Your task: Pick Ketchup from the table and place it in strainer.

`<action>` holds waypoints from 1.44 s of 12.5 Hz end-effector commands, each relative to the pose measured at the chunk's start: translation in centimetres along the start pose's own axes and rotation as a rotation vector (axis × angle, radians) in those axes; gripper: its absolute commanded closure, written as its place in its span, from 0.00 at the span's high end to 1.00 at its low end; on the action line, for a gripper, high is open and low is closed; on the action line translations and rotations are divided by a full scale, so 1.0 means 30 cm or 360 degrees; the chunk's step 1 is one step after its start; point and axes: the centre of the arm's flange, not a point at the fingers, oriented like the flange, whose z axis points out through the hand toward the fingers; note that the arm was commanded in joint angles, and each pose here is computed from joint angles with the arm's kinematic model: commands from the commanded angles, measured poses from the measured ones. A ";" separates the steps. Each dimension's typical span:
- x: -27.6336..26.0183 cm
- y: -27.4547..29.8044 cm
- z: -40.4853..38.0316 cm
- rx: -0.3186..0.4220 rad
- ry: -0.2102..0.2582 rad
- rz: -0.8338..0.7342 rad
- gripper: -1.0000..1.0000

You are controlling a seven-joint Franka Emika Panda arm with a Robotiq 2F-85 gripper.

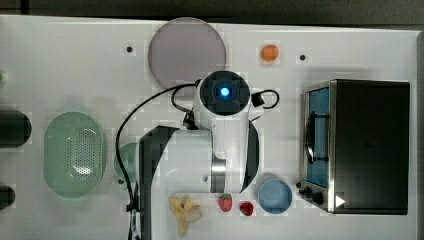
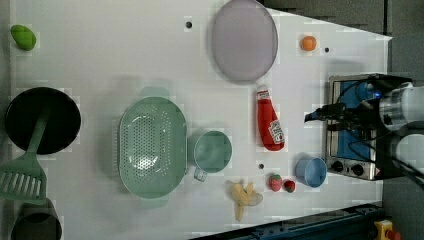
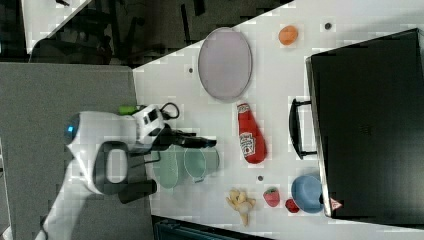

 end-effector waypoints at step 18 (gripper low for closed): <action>-0.014 0.055 0.699 0.0048 0.0147 -0.0698 0.84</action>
